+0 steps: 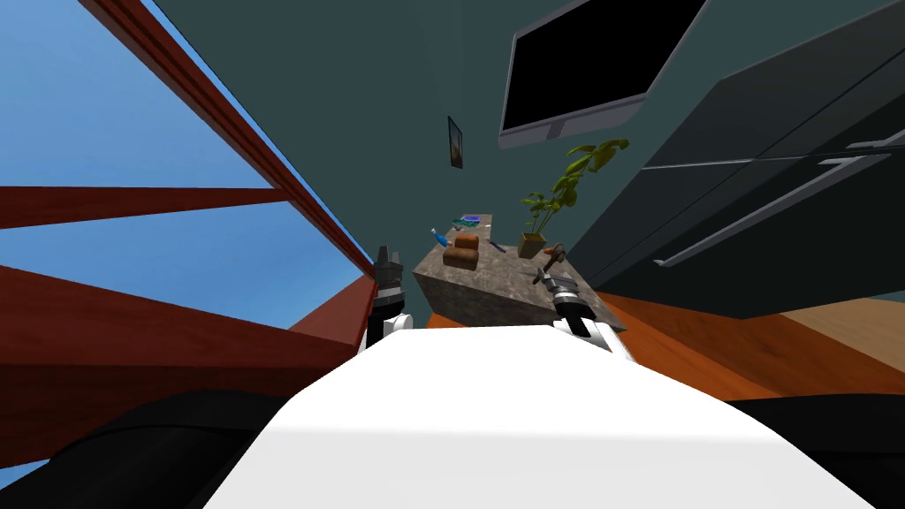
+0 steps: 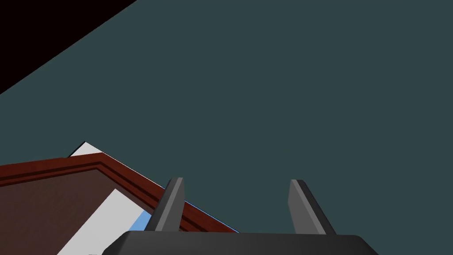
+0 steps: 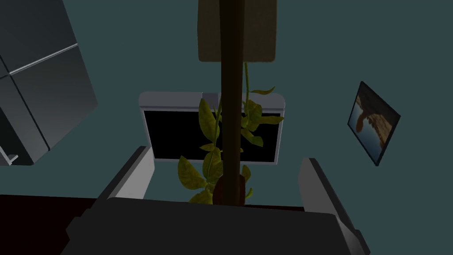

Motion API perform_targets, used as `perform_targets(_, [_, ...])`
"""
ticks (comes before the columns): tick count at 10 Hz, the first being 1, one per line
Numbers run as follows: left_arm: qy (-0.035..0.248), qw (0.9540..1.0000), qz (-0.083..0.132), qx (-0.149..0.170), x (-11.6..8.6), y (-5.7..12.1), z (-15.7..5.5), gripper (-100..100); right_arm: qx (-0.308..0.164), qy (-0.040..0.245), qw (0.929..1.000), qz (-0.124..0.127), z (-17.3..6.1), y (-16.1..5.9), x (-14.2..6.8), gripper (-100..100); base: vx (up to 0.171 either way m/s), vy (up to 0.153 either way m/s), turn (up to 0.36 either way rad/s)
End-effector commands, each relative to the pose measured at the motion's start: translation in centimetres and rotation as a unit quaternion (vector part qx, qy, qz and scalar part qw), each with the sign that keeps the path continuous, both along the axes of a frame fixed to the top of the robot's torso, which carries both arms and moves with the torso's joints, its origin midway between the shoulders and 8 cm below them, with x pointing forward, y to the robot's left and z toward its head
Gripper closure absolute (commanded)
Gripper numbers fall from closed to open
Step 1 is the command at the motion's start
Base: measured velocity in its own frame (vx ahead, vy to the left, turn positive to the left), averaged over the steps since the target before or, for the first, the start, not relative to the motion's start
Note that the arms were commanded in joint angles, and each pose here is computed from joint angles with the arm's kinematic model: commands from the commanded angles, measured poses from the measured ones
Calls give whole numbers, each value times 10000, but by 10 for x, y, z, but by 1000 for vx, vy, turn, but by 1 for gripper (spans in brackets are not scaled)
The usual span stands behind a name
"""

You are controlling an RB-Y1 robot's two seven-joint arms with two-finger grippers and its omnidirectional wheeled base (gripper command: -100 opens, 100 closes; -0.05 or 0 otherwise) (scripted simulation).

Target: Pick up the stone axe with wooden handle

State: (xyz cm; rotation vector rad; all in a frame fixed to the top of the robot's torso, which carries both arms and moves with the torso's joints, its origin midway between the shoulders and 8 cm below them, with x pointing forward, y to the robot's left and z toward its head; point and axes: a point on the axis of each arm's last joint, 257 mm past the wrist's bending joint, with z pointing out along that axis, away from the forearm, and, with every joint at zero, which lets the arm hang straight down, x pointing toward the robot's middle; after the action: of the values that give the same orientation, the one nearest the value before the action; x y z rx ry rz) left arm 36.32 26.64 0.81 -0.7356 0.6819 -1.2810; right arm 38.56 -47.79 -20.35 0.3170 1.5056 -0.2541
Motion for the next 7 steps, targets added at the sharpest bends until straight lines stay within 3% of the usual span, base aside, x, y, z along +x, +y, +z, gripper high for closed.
perform_targets(1, [0,10000,0,0,0,0,0,0,-84,181,9997,-141,-11,-12,-3,-100,59,60,-101])
perform_targets(2, [0,10000,0,0,0,0,0,0,-60,113,9999,-85,-6,-8,-2,-100,12,24,-34])
perform_targets(3, [-1,10000,0,0,0,0,0,0,-63,130,9998,-101,-7,-10,-2,0,0,0,0])
perform_targets(4, [-1,10000,0,0,0,0,0,0,-194,70,9998,-44,-1,-18,11,-100,-41,39,18])
perform_targets(6, [-1,10000,-1,0,0,0,0,0,-106,161,9998,-74,-14,-21,15,-100,-54,30,5])
perform_targets(7, [-1,10000,-1,0,0,0,0,0,-266,31,9996,-9,1,-27,30,-100,-65,40,15])
